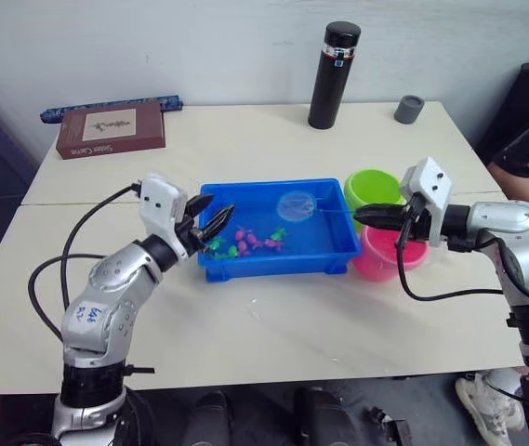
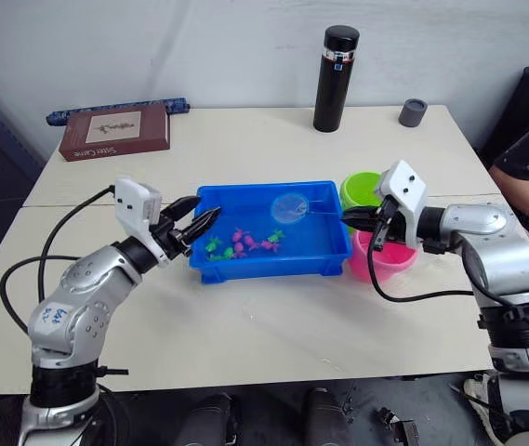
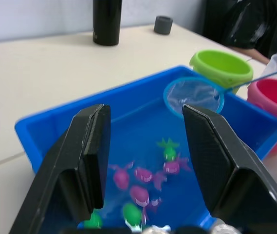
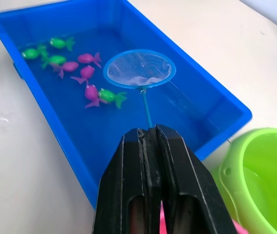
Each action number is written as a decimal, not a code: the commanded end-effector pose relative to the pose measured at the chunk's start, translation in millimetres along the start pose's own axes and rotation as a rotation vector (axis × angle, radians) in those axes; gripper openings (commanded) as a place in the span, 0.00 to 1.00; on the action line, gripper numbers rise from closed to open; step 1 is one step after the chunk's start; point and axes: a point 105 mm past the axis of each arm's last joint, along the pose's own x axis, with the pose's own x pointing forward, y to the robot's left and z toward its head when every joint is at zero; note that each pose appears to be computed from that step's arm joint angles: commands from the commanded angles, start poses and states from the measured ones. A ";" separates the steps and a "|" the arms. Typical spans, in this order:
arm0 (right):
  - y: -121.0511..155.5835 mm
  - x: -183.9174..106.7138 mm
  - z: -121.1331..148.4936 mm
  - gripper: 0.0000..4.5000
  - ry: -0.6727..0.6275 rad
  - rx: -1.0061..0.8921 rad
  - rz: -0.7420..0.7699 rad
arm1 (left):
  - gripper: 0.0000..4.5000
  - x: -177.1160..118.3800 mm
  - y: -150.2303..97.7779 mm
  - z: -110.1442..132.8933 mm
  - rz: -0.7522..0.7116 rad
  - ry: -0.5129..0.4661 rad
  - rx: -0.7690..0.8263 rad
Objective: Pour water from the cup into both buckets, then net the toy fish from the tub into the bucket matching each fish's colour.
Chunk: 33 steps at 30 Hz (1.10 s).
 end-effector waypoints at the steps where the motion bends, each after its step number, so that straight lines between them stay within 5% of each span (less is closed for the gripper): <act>1: -1.8 -7.6 11.2 0.00 -0.026 -0.066 -0.021 | 0.58 -3.2 -11.8 16.0 -0.021 -0.056 0.037; 9: 7.9 -7.3 11.8 0.00 -0.019 -0.081 0.013 | 0.58 -4.3 -19.4 11.5 -0.021 0.014 0.038; 12: 9.6 -6.8 12.5 0.00 -0.021 -0.080 0.017 | 0.74 -5.2 -22.1 14.2 -0.019 0.001 0.033; 15: 12.4 -6.6 11.7 0.00 -0.019 -0.074 0.027 | 1.00 -6.7 -25.0 8.6 -0.017 0.037 0.039; 33: 22.5 -0.5 -5.6 0.00 0.040 -0.157 0.089 | 1.00 -9.9 -44.2 -2.3 -0.040 0.119 0.011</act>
